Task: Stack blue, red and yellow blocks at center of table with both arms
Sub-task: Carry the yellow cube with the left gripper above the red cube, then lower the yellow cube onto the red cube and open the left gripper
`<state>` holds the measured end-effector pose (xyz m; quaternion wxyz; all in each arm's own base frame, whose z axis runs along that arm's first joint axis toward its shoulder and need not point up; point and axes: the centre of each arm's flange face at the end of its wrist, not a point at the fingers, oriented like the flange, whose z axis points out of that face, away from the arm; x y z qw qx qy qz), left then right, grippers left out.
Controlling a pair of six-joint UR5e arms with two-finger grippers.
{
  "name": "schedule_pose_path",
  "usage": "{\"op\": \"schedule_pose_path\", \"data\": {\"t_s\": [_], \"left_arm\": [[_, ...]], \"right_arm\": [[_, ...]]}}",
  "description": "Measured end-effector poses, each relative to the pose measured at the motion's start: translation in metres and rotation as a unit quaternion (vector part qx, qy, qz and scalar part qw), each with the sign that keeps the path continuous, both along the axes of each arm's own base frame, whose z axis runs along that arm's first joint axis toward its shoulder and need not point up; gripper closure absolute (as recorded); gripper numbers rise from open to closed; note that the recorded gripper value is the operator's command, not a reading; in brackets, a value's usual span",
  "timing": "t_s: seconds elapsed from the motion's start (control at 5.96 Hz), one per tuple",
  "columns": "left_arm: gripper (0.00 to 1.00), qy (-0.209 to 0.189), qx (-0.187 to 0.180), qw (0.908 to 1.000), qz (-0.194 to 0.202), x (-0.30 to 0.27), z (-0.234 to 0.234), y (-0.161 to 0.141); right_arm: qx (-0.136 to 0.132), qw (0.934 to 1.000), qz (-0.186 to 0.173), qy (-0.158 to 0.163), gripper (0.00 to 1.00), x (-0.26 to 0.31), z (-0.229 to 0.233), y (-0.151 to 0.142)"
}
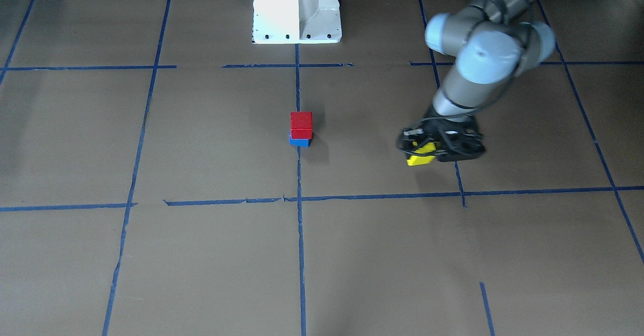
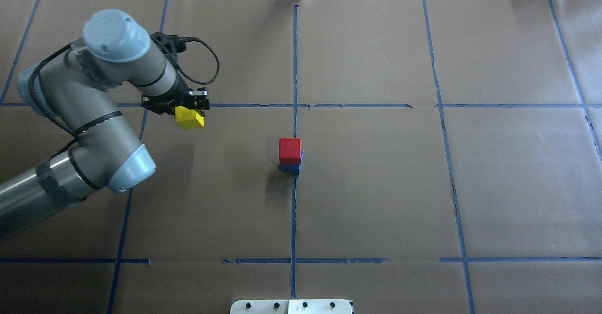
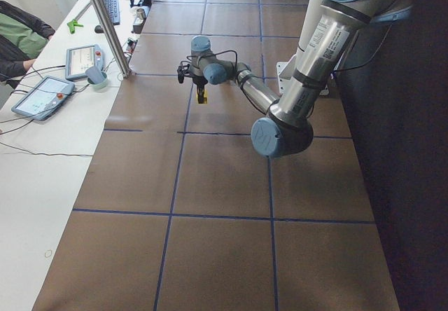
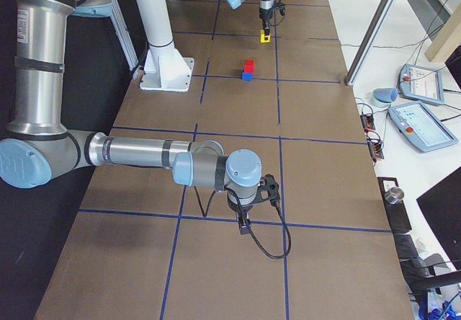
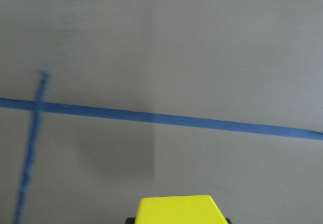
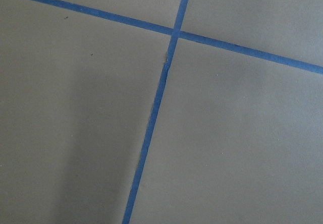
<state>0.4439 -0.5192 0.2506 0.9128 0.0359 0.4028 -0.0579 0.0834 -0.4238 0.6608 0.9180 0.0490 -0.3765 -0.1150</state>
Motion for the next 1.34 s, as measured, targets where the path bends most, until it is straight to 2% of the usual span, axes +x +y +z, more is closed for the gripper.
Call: {"op": "schedule_pose_path", "data": {"t_s": [0.17, 0.34, 0.5, 0.84, 1.34], "left_arm": [[0.97, 0.003, 0.017, 0.9998, 0.011, 0.026, -0.061, 0.012], [0.97, 0.014, 0.029, 0.9993, 0.021, 0.044, -0.104, 0.025], [0.97, 0.015, 0.038, 0.9988, 0.028, 0.060, -0.124, 0.040], [0.96, -0.006, 0.058, 0.9974, 0.043, 0.107, -0.135, 0.077], [0.96, -0.017, 0.054, 0.9974, 0.045, 0.133, -0.147, 0.077]], "right_arm": [[0.000, 1.0000, 0.000, 0.000, 0.00, 0.000, 0.000, 0.000], [-0.001, 1.0000, 0.000, 0.000, 0.00, 0.000, 0.000, 0.000], [-0.001, 1.0000, 0.001, -0.001, 0.00, 0.000, 0.001, 0.000], [-0.001, 1.0000, 0.001, -0.001, 0.00, 0.000, 0.001, 0.000], [-0.002, 1.0000, 0.001, -0.001, 0.00, 0.000, 0.001, 0.000]]}}
